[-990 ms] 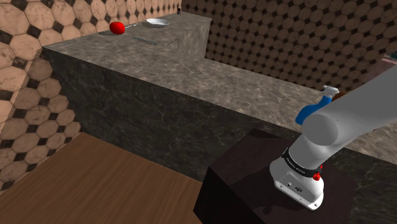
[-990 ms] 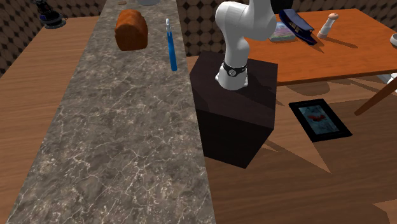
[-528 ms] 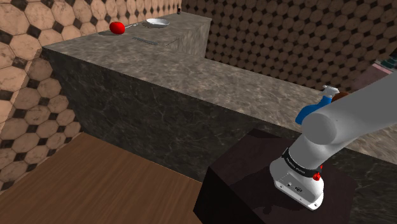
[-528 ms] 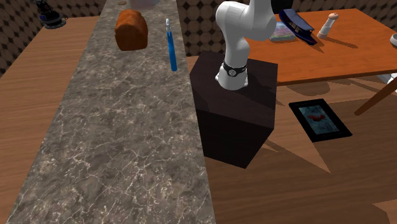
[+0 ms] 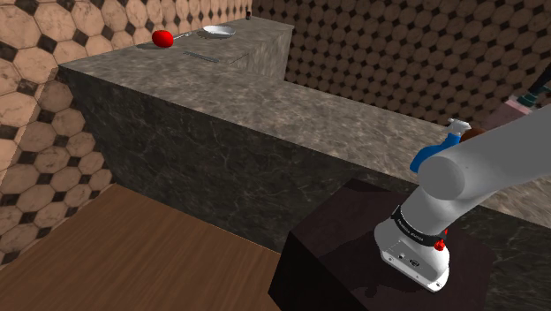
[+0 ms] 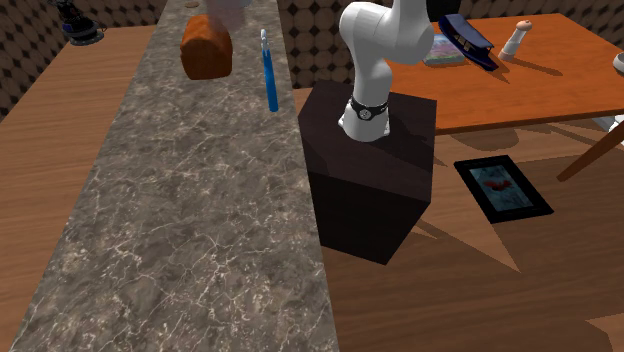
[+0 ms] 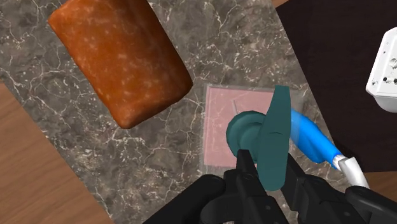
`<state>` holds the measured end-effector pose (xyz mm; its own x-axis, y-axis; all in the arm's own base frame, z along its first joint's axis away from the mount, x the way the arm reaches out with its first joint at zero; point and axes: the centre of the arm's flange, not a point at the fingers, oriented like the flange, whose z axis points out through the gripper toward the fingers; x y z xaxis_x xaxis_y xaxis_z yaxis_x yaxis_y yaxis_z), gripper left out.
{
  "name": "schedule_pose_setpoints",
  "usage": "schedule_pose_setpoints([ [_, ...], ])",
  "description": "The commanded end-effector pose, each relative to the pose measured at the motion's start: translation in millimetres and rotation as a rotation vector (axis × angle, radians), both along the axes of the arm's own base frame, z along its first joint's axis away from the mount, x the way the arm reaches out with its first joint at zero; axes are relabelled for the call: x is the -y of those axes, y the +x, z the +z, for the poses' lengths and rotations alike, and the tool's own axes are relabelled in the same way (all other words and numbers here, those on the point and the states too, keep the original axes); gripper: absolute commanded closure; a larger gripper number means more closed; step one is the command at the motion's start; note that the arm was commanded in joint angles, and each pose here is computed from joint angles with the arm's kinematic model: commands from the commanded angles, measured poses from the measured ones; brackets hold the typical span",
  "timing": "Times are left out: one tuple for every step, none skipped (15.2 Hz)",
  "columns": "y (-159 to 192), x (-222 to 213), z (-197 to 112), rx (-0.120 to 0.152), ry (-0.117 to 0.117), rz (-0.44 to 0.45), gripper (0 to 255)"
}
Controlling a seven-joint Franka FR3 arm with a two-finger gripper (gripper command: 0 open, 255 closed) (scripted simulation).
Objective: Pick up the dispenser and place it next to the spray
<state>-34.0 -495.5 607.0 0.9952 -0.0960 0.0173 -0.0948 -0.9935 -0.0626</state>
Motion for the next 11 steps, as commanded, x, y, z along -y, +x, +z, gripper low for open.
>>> schedule_pose_setpoints([
  [-0.3, 0.3, -11.3, 0.0, -0.001, 0.0, 255],
  [-0.3, 0.3, -16.6, 0.0, -0.001, 0.0, 255],
  [-0.3, 0.3, -21.9, 0.0, -0.001, 0.0, 255],
  [-0.3, 0.3, -27.1, 0.0, -0.001, 0.0, 255],
  [-0.3, 0.3, -32.4, 0.0, -0.001, 0.0, 255],
  [-0.3, 0.3, -37.7, 0.0, -0.001, 0.0, 255],
  [-0.3, 0.3, -43.0, 0.0, -0.001, 0.0, 255],
  [-0.3, 0.3, -48.3, 0.0, -0.001, 0.0, 255],
  [-0.3, 0.3, -53.5, 0.0, -0.001, 0.0, 255],
  [-0.3, 0.3, -58.8, 0.0, -0.001, 0.0, 255],
  [-0.3, 0.3, -64.1, 0.0, -0.001, 0.0, 255],
])
